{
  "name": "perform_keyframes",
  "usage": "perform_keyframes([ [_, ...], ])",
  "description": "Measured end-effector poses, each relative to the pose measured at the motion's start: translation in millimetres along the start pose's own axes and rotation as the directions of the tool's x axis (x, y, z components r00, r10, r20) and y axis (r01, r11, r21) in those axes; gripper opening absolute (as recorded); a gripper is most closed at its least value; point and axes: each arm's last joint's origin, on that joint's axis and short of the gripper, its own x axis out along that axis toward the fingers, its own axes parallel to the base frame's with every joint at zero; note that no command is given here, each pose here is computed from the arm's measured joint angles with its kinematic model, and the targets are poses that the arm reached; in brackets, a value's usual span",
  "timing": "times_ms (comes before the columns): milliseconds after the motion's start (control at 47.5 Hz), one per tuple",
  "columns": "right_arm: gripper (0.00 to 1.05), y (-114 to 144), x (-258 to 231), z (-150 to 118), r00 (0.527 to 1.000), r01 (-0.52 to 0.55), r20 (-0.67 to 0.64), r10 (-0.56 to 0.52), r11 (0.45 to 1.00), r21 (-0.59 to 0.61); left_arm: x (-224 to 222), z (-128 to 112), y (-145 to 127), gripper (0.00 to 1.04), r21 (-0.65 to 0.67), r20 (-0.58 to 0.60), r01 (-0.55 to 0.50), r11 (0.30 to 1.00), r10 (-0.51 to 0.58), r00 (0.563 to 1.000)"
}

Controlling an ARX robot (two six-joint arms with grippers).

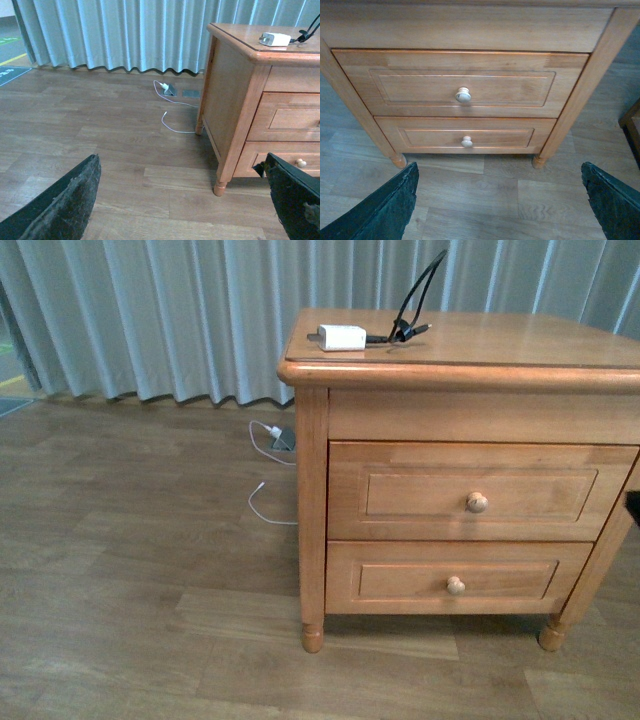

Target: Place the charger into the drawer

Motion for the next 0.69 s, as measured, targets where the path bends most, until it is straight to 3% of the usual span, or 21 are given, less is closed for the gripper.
perform_keyframes([
  [379,0.97,45.7,138.4,-10.3,0.996,-0.053,-0.071,0.049,0.997,-0.049,0.0,0.0,0.0,0.99,0.0,0.0,0.0,1.0,0.0,1.0],
  [694,0.97,56.2,216.6,-28.1,0.997,-0.021,-0.072,0.019,1.0,-0.023,0.0,0.0,0.0,0.99,0.0,0.0,0.0,1.0,0.0,1.0],
])
